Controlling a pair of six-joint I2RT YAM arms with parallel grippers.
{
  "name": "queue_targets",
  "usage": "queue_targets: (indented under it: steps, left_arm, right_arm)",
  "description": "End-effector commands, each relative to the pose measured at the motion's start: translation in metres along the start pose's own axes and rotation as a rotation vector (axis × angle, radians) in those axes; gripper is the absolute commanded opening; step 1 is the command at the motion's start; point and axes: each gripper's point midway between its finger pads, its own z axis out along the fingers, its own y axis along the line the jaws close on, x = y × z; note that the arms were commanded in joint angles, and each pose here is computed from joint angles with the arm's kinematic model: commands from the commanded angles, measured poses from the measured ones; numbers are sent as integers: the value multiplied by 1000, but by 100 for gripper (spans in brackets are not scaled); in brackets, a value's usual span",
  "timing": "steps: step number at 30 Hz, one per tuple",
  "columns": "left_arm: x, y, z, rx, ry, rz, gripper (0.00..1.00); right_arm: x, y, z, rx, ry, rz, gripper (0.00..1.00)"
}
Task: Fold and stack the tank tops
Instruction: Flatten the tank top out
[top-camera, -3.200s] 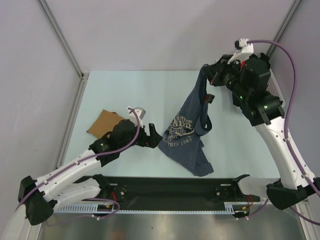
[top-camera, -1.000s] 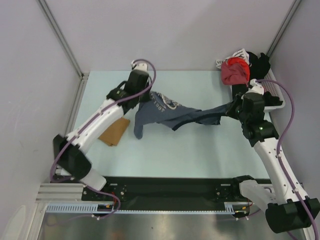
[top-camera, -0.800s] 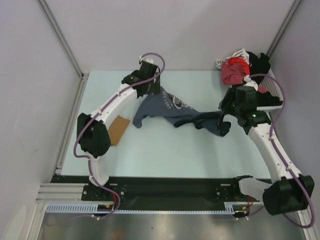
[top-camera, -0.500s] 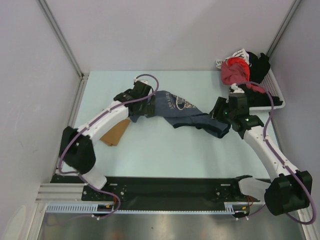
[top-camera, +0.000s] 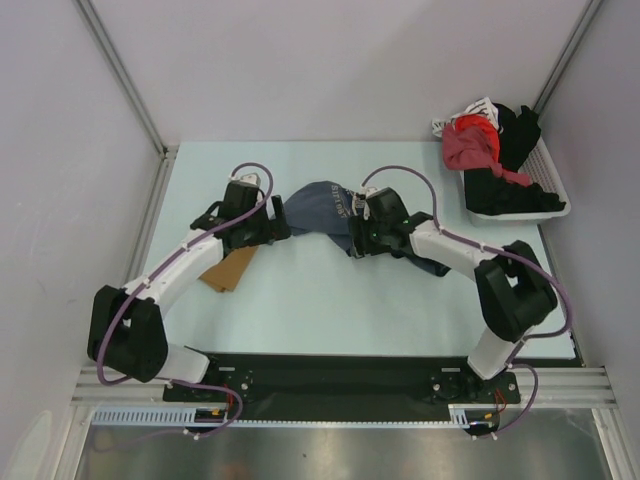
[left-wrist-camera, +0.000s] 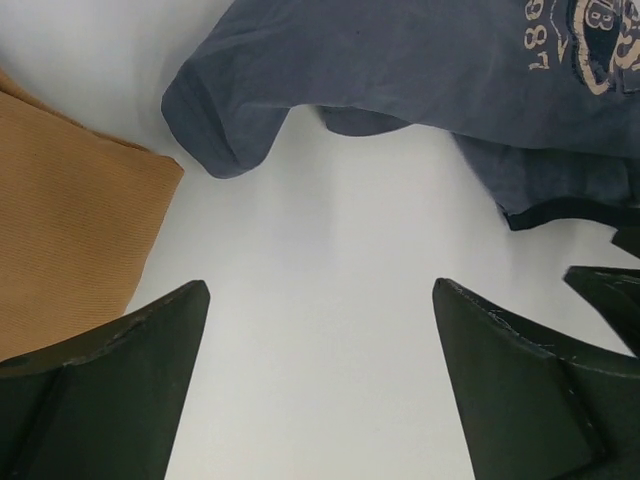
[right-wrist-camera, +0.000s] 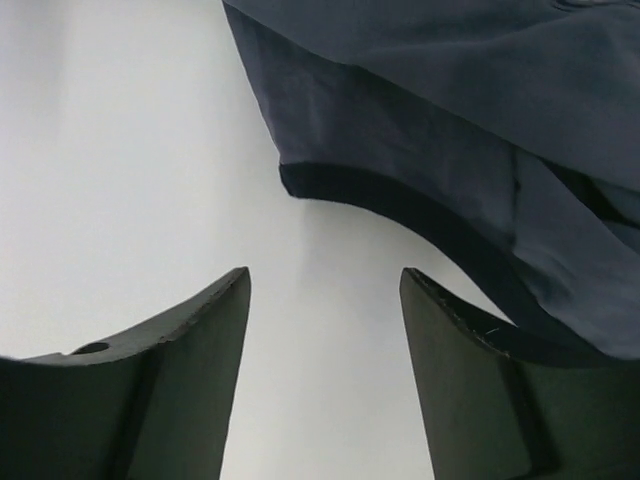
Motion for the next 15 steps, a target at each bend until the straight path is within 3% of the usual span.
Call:
queue_targets:
  steps: [1,8,11,12,15]
  left_arm:
    - [-15,-17,-1,94,-42,-37,100]
    - [20,-11,33,117,62,-81,98]
    - [34,-8,42,116,97,-90,97]
    - [40,-3,44,102,107,-91,97]
    - [52,7,53,78,130,-98,97]
  right_arm:
    - [-38,15,10,16,-99,-70,68]
    - [-32,5,61,175,-37,-138,70]
    - [-28,2,71,184,-14,-146,64]
    - [-20,-3,75,212,16,-146,51]
    - [-13,-11,75,248,26,-145,24]
